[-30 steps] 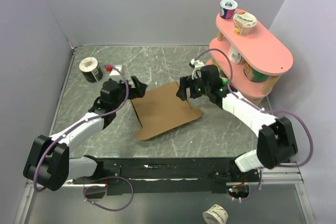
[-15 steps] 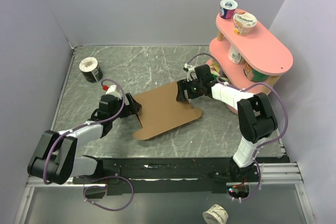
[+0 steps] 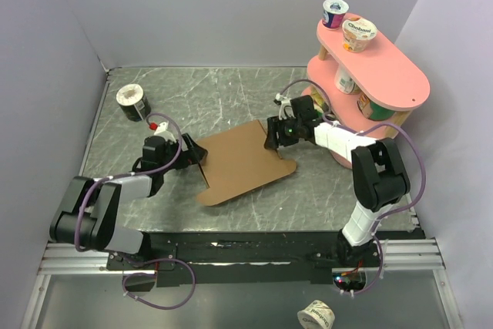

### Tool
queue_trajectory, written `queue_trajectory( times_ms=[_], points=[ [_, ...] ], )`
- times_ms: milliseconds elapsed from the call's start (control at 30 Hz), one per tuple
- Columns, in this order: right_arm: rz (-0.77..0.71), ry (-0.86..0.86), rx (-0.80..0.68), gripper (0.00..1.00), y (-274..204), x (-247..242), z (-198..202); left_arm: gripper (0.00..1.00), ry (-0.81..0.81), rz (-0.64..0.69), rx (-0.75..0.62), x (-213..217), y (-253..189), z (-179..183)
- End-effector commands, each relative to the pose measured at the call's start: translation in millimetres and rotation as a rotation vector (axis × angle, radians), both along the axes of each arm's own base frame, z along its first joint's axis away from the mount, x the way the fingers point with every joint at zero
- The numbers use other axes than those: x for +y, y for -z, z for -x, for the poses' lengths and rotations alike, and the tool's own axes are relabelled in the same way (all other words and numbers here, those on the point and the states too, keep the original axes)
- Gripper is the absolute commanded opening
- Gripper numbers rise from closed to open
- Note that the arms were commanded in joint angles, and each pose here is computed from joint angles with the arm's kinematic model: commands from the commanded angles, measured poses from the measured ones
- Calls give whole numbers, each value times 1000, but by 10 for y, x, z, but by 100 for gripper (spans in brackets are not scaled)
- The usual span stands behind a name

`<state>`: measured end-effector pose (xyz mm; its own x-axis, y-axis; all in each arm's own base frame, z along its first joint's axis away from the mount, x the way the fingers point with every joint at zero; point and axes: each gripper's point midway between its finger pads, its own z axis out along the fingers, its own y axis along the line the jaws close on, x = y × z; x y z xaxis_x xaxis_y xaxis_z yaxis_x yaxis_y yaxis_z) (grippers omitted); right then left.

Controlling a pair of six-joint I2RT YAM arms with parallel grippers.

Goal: Fold the paper box

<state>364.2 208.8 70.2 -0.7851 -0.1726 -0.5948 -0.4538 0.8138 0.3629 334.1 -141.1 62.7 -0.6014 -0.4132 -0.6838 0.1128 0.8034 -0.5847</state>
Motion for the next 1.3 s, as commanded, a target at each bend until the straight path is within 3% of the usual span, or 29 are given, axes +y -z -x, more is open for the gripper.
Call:
queue_trajectory(
  times_ms=[0, 733, 1067, 1267],
  points=[
    [-1, 41, -6, 60, -130, -174, -12, 96, 40, 34, -72, -89, -203, -170],
    [63, 30, -136, 47, -202, -259, -108, 99, 126, 35, -142, -208, -357, -305],
    [166, 15, -104, 36, -79, -221, -102, 96, 64, 13, -200, -116, -582, -402],
    [206, 11, -66, 21, -41, -235, -55, 96, -4, -37, -234, 22, -757, -472]
  ],
)
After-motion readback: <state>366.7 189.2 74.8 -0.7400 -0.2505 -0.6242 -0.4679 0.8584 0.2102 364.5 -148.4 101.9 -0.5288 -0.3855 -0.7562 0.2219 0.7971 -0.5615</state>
